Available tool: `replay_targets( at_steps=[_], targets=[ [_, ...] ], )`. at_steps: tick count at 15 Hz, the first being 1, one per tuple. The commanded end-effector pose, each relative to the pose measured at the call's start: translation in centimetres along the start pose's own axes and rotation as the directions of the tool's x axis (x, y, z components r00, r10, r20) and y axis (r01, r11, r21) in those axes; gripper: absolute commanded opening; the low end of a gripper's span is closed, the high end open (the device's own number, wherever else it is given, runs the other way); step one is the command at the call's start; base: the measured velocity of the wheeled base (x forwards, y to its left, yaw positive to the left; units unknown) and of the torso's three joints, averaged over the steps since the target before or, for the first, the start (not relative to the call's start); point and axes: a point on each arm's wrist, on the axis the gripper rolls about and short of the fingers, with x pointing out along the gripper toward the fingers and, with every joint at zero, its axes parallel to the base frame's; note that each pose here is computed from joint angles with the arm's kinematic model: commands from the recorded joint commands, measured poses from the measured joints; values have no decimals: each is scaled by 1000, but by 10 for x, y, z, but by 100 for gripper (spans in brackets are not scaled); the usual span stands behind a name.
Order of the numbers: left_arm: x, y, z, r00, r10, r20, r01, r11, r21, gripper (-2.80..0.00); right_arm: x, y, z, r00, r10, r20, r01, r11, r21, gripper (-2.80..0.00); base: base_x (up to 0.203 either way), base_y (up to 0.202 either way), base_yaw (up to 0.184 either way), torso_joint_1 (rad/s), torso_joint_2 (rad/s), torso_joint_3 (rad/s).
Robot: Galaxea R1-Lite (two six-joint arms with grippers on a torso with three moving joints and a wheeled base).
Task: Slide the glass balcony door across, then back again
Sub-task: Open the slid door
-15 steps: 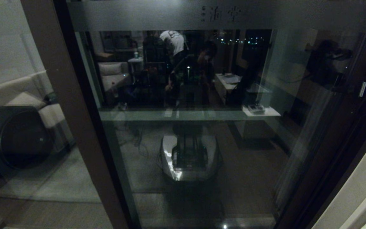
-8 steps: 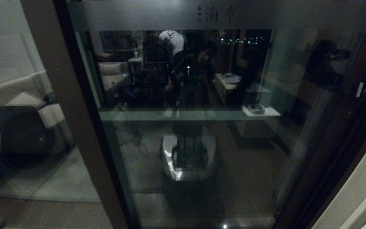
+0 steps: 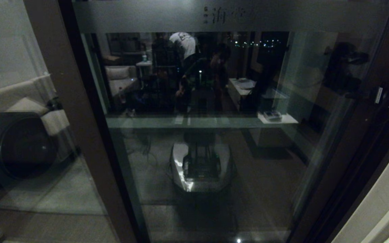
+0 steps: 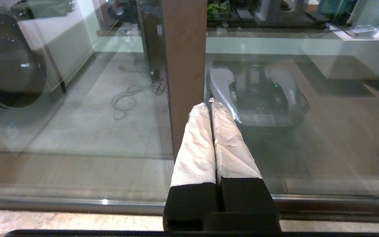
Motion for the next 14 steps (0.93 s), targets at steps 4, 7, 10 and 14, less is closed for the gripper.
replay_targets(
  at_steps=[4, 7, 10, 14],
  targets=[
    [0, 0, 0, 1000, 0, 0, 0, 1000, -2, -280, -21, 10, 8, 1000, -9, 29, 10, 1000, -17, 0, 0, 0, 0, 0, 0, 0],
    [0, 0, 0, 1000, 0, 0, 0, 1000, 0, -280, -22, 9, 10, 999, -14, 42, 15, 1000, -21, 0, 0, 0, 0, 0, 0, 0],
    [0, 0, 0, 1000, 0, 0, 0, 1000, -2, -280, -23, 8, 11, 998, -20, 59, 22, 999, -28, 0, 0, 0, 0, 0, 0, 0],
    [0, 0, 0, 1000, 0, 0, 0, 1000, 0, -280, -20, 6, 11, 997, -22, 70, 24, 999, -33, 0, 0, 0, 0, 0, 0, 0]
  ],
)
